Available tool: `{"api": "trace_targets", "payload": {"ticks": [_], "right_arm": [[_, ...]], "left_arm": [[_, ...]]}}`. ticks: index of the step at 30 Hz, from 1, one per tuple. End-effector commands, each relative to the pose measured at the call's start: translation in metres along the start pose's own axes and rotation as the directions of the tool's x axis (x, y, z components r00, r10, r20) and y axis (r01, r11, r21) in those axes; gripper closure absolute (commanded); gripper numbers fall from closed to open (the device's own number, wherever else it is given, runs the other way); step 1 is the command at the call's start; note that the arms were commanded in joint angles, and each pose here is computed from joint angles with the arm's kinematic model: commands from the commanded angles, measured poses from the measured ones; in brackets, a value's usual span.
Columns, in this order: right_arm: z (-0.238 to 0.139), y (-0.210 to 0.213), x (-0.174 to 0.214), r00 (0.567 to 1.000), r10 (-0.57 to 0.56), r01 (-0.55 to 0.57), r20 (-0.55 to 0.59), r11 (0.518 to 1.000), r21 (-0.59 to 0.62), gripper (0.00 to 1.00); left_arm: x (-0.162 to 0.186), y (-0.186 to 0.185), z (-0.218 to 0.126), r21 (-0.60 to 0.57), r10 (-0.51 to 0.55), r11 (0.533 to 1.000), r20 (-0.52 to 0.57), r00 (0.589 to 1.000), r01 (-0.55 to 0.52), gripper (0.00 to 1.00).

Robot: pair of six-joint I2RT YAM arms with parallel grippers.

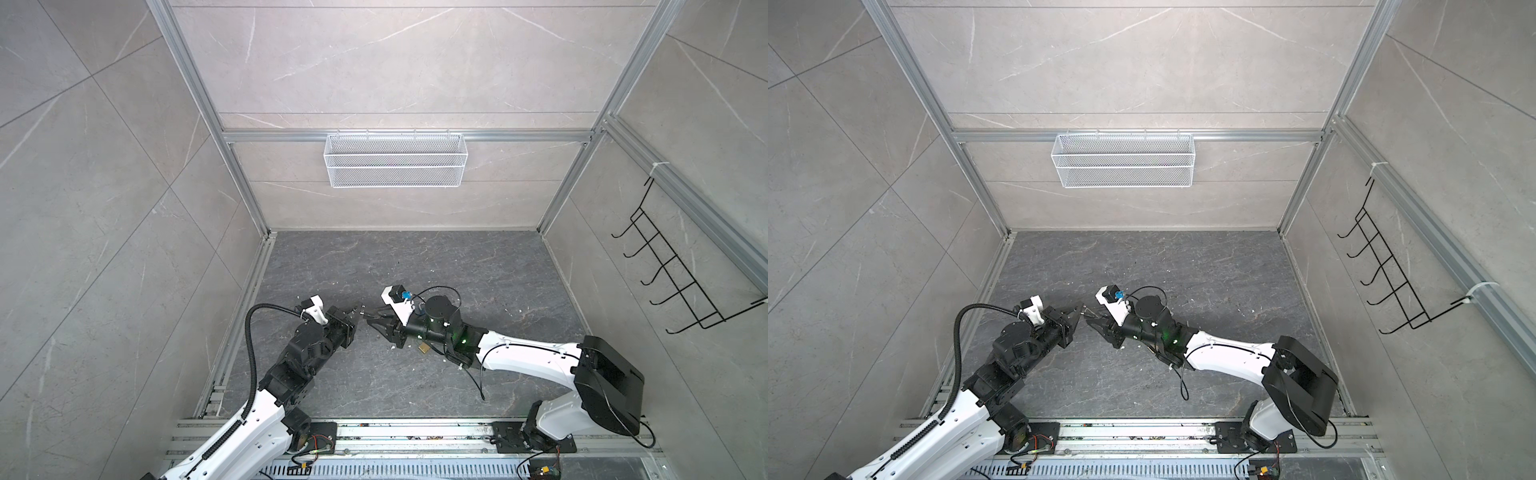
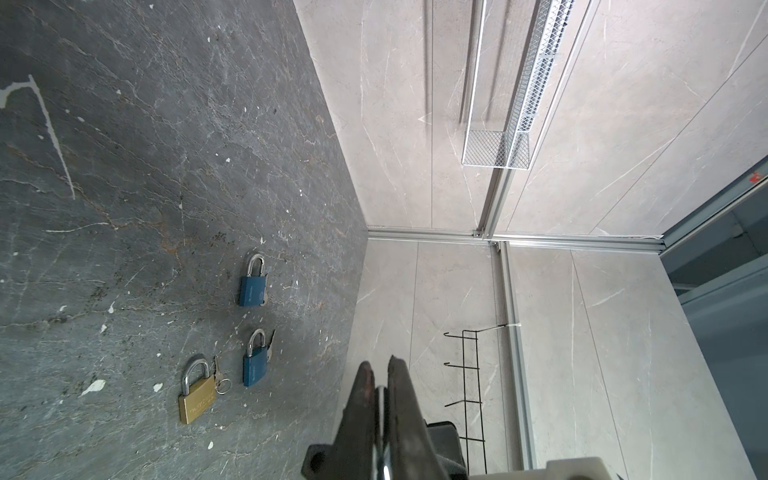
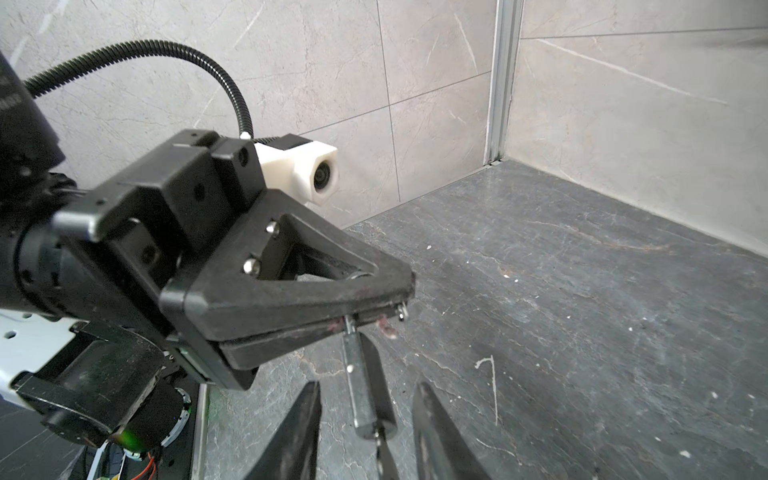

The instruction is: Lock with the key

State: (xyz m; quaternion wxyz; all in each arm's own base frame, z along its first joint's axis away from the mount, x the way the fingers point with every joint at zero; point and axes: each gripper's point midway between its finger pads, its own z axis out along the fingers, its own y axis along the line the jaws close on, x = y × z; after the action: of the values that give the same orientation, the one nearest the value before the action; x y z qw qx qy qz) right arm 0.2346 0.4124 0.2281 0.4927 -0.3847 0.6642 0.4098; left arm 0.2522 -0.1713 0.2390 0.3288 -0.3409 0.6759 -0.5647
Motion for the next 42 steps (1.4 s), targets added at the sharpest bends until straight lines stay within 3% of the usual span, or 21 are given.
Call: {"api": "trace_targets", "payload": {"ticks": [1,7,11,15,16,17,19,21,23,27,29,32,35,38,42], "right_arm": [[0.006,0.003,-0.014,0.999,0.017,-0.016,0.044,1.000,-0.025,0.64],[0.006,0.002,-0.015,0.998,0.018,-0.017,0.056,1.000,-0.021,0.79],[0.005,0.001,-0.016,0.998,0.018,-0.017,0.060,1.000,-0.016,0.98],[0.005,-0.006,-0.012,0.997,0.050,-0.050,0.052,0.999,0.008,1.00],[0.003,-0.009,-0.013,0.996,0.072,-0.073,0.058,0.997,0.010,1.00],[0.002,-0.012,-0.013,0.994,0.094,-0.095,0.061,0.995,0.008,1.00],[-0.005,-0.022,-0.014,0.982,0.180,-0.181,0.061,0.983,0.008,1.00],[-0.010,-0.032,-0.013,0.956,0.292,-0.291,0.019,0.956,-0.019,1.00],[-0.015,-0.035,-0.009,0.917,0.395,-0.398,-0.047,0.915,-0.065,1.00],[-0.029,-0.034,0.007,0.801,0.568,-0.591,-0.190,0.800,-0.101,1.00],[-0.038,-0.027,0.012,0.733,0.628,-0.672,-0.262,0.727,-0.137,1.00],[-0.054,-0.018,0.015,0.675,0.662,-0.732,-0.327,0.658,-0.177,1.00],[-0.071,-0.017,0.022,0.641,0.682,-0.759,-0.351,0.630,-0.162,1.00],[-0.083,-0.012,0.028,0.623,0.686,-0.773,-0.376,0.615,-0.157,1.00],[-0.092,-0.005,0.025,0.620,0.684,-0.775,-0.385,0.609,-0.167,1.00]], "left_arm": [[0.001,-0.040,-0.004,0.120,0.016,0.993,-0.010,1.000,-0.014,1.00],[0.003,-0.044,-0.004,0.134,0.029,0.991,-0.021,0.999,-0.026,1.00],[0.002,-0.045,-0.005,0.137,0.043,0.990,-0.014,0.999,-0.041,1.00],[-0.001,-0.039,-0.005,0.115,0.066,0.991,0.004,0.998,-0.066,1.00],[-0.003,-0.037,-0.006,0.090,0.112,0.990,0.018,0.994,-0.113,0.95],[-0.006,-0.036,-0.008,0.062,0.171,0.983,0.029,0.985,-0.172,0.83],[-0.013,-0.043,-0.014,0.002,0.374,0.927,0.047,0.926,-0.375,0.61],[-0.023,-0.044,-0.018,-0.096,0.522,0.851,0.057,0.851,-0.516,0.51],[-0.029,-0.054,-0.018,-0.121,0.670,0.741,0.063,0.740,-0.661,0.42],[-0.023,-0.062,-0.002,-0.124,0.896,0.431,-0.061,0.440,-0.894,0.35],[-0.010,-0.060,0.011,-0.057,0.923,0.353,-0.143,0.357,-0.934,0.34],[0.019,-0.055,0.031,0.109,0.919,0.367,-0.195,0.342,-0.924,0.33],[0.051,-0.056,0.035,0.325,0.923,0.383,-0.175,0.344,-0.864,0.33],[0.067,-0.061,0.031,0.461,0.929,0.369,-0.157,0.335,-0.807,0.34],[0.086,-0.064,0.020,0.600,0.945,0.324,-0.163,0.284,-0.732,0.37]]}}
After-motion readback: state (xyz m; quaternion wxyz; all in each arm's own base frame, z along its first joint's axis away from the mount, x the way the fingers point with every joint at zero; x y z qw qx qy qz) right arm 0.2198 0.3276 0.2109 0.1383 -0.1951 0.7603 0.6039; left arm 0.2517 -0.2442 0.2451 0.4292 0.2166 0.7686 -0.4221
